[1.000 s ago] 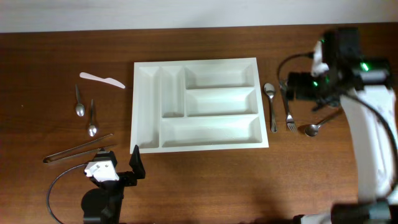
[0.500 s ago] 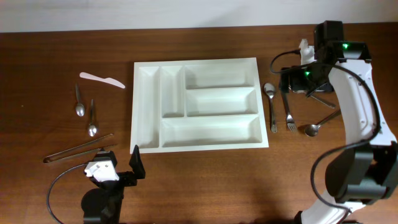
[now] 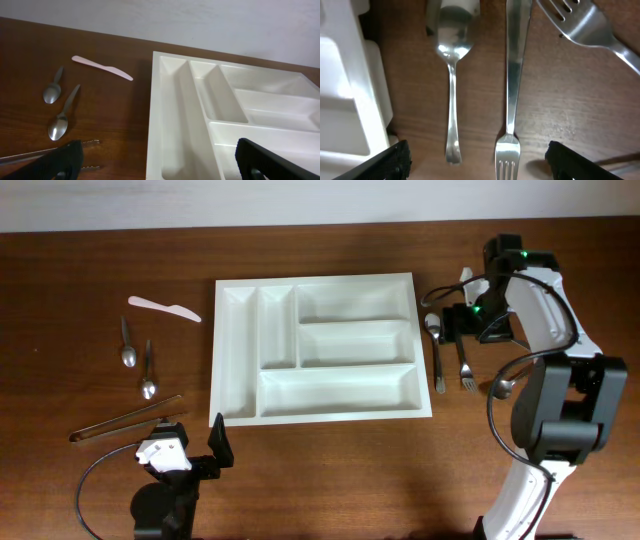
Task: Pack container
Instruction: 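Move the right gripper over the small spoon right of the tray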
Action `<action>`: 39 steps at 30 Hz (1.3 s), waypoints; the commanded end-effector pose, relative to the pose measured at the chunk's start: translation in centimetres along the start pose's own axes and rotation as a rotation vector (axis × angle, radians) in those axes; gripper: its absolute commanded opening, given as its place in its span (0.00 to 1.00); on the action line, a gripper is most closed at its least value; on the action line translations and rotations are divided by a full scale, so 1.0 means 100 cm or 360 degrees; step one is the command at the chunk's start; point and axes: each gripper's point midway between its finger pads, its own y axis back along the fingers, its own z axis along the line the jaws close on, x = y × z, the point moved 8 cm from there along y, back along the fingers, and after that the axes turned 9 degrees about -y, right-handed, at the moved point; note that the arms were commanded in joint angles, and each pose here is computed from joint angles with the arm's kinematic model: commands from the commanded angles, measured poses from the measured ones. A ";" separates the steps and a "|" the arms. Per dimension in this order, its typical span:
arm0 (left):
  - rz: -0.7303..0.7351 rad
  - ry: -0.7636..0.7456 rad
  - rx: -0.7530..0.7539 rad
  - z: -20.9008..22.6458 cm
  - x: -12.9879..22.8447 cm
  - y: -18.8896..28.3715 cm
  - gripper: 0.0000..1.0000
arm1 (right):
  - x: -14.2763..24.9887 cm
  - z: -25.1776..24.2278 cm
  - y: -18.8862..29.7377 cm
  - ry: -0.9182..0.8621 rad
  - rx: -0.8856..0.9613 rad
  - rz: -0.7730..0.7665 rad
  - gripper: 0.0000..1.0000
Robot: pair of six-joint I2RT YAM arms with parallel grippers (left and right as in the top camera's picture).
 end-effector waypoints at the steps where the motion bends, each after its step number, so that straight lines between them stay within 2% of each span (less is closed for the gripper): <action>1: -0.0003 -0.0013 0.0018 -0.001 0.001 0.000 0.99 | -0.006 0.002 0.001 0.0021 -0.0033 -0.0034 0.87; 11: -0.0003 -0.0013 0.0018 -0.001 0.001 0.000 0.99 | -0.009 0.004 -0.023 0.0027 -0.0073 0.0018 0.86; 24: -0.0003 -0.0013 0.0018 -0.001 0.001 0.000 0.99 | -0.011 0.035 -0.044 0.0148 -0.0065 0.0040 0.82; 36: -0.0003 -0.0013 0.0018 -0.001 0.001 0.000 0.99 | -0.016 0.032 -0.047 0.0106 0.0020 -0.0002 0.81; 39: -0.0003 -0.0013 0.0018 -0.001 0.001 0.000 0.99 | -0.016 0.029 -0.058 0.0071 0.0052 0.0036 0.78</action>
